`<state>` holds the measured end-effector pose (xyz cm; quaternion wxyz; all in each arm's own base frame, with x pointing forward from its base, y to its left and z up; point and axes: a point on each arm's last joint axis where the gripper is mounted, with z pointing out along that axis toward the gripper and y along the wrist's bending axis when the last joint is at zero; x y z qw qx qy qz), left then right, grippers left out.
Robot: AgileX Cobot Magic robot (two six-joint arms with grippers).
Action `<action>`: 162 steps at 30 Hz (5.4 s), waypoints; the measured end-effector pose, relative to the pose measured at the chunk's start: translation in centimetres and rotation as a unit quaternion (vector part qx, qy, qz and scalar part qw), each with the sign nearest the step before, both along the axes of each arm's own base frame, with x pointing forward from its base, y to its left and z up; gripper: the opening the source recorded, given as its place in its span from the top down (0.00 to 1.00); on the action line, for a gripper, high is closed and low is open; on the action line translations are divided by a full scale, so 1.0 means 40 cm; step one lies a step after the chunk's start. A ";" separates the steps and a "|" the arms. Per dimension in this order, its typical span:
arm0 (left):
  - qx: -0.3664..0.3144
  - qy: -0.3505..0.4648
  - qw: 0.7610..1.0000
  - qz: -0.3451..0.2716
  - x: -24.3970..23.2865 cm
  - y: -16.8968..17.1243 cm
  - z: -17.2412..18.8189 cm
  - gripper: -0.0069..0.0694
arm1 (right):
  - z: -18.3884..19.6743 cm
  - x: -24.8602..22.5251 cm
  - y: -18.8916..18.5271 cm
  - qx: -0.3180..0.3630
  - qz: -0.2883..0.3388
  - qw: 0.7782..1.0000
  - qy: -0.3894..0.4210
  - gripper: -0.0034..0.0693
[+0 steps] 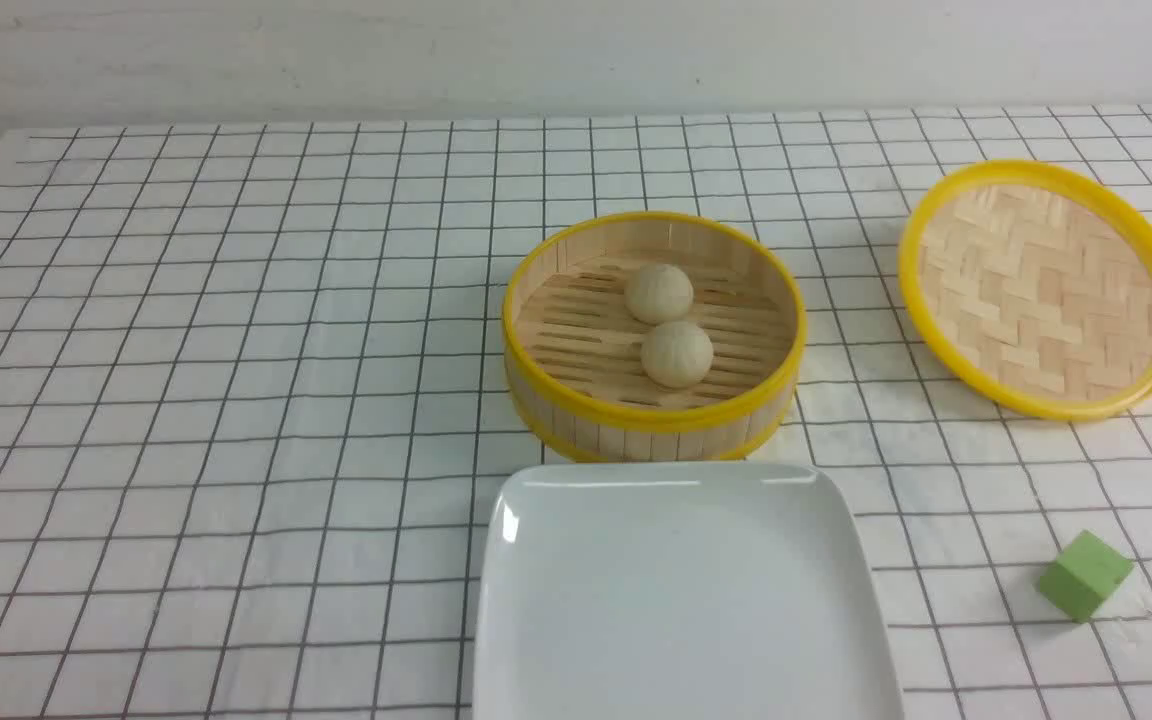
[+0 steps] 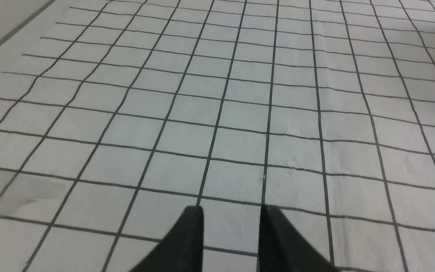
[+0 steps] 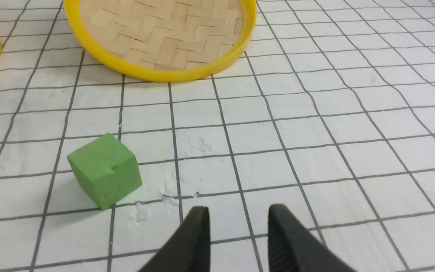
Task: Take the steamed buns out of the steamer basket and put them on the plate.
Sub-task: Use the right arm to grab the steamed stuffed bun that is closest to it
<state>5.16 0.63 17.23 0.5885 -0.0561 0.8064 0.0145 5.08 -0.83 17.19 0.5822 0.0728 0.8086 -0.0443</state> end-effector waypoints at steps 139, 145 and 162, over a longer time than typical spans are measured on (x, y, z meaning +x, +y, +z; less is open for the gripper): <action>-0.315 -0.129 0.939 0.039 0.012 -0.011 0.046 0.59 | 0.401 -0.182 0.122 0.124 0.175 0.970 -0.114 0.62; -0.412 -0.131 0.900 0.053 0.012 -0.014 0.047 0.59 | 0.393 -0.184 0.125 0.123 0.180 0.971 -0.096 0.62; -0.162 -0.105 0.980 -0.040 -0.062 -0.037 0.292 0.59 | 0.432 -0.037 0.120 0.072 0.263 0.961 0.052 0.62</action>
